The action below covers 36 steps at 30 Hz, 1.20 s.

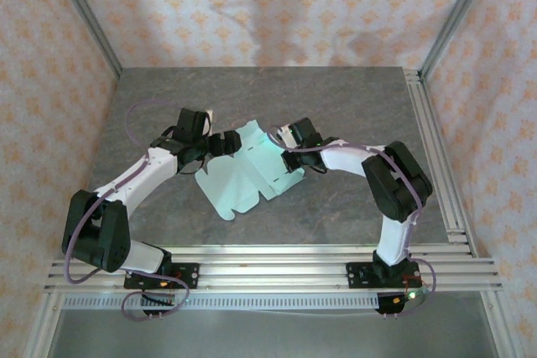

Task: Fold the paper box

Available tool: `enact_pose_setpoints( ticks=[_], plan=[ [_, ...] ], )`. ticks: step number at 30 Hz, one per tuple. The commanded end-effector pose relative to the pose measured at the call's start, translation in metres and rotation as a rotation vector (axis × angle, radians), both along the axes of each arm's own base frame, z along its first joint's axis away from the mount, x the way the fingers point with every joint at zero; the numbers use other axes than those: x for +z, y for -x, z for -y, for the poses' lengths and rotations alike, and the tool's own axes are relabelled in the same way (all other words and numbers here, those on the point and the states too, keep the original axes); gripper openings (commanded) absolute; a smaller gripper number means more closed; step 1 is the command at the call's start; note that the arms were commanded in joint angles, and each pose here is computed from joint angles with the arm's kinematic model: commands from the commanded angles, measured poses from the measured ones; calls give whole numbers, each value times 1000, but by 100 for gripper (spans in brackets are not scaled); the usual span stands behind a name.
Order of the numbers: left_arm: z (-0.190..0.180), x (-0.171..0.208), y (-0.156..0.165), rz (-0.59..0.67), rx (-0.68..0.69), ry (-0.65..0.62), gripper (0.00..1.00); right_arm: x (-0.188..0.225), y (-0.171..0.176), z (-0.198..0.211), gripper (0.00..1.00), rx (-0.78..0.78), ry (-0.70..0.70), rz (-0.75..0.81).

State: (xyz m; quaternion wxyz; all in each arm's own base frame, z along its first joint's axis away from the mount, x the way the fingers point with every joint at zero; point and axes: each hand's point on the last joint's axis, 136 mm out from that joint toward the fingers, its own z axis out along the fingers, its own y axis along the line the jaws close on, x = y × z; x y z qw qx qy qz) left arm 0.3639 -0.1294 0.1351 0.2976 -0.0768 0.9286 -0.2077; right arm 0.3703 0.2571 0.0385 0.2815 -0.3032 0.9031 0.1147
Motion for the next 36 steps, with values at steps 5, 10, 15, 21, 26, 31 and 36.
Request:
enact_pose_setpoints(
  ticks=[5,10,15,21,26,31,36],
  plan=[
    [-27,21,-3,101,129,-67,100,36,-10,16,0,3,220,209],
    [-46,18,-1,88,234,-68,100,48,-13,21,0,-17,342,331],
    [-57,17,1,103,311,-6,100,59,-15,23,0,-20,456,437],
    [-74,20,3,118,388,30,100,72,-16,19,0,11,562,560],
    [-78,18,-5,101,404,26,100,82,-16,12,0,37,642,675],
    [-78,17,-19,92,407,49,100,96,-19,11,0,18,733,798],
    [-77,16,-28,92,408,61,100,99,-17,9,0,32,784,852]
  ],
)
